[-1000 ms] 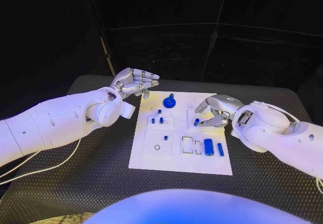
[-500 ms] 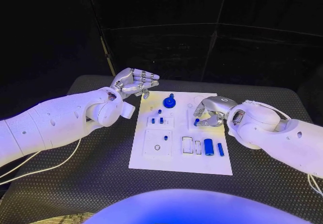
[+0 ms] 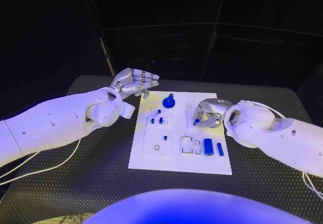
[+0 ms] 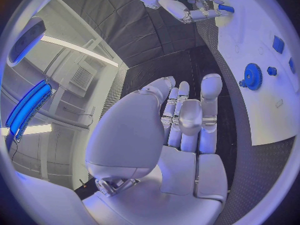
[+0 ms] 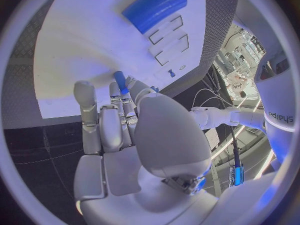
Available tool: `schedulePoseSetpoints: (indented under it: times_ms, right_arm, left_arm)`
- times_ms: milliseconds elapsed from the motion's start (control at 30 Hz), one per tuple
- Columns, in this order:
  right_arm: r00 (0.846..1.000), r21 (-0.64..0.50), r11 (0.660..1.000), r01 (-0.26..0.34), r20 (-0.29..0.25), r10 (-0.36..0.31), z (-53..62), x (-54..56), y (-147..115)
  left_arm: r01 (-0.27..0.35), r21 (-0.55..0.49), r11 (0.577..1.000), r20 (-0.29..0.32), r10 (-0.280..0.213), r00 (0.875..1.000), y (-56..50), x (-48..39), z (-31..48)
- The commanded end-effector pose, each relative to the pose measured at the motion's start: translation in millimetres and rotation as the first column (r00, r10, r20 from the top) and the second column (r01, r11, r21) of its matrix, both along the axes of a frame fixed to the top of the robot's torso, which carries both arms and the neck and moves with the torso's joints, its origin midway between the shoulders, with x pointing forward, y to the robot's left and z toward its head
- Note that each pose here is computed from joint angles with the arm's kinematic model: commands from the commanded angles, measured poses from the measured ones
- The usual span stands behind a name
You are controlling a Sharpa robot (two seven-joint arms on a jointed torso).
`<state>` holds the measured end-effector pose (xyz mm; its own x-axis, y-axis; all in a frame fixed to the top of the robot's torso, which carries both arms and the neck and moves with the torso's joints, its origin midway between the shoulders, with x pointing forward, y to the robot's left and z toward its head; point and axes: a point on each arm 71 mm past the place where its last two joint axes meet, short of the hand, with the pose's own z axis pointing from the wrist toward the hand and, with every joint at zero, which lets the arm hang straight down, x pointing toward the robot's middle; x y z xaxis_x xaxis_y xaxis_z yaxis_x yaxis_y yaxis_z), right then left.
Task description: Assemble the parts on the task board
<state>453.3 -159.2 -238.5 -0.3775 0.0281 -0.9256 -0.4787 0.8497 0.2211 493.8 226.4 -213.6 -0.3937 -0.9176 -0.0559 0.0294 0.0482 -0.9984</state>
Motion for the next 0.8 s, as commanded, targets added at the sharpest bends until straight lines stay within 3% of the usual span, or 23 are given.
schedulePoseSetpoints:
  times_ms: [33, 200, 500, 633, 800]
  right_arm:
    - [1.0, -0.012, 1.0, -0.02, -0.001, 0.02, -1.2, 0.3, 3]
    - [1.0, 0.002, 1.0, -0.016, 0.023, 0.016, -1.1, 2.4, 4]
    - [0.994, 0.066, 0.998, -0.017, 0.113, 0.009, 6.9, 2.8, 7]
    - [0.987, 0.129, 0.991, -0.029, 0.158, 0.009, 16.4, -3.2, 6]
    - [0.984, 0.197, 0.979, -0.047, 0.177, 0.011, 28.5, -14.5, 5]
  left_arm:
    - [0.012, -0.01, 1.0, 0.0, -0.012, 1.0, -1.6, 0.2, 1.3]
    - [0.013, -0.01, 1.0, 0.0, -0.013, 1.0, -1.8, 0.3, 1.2]
    - [0.013, -0.01, 1.0, -0.001, -0.014, 1.0, -2.2, 0.3, 1.1]
    - [0.011, -0.009, 1.0, -0.002, -0.011, 1.0, -1.4, 0.3, 1.0]
    - [0.009, -0.007, 1.0, -0.002, -0.009, 1.0, -0.9, 0.7, 0.6]
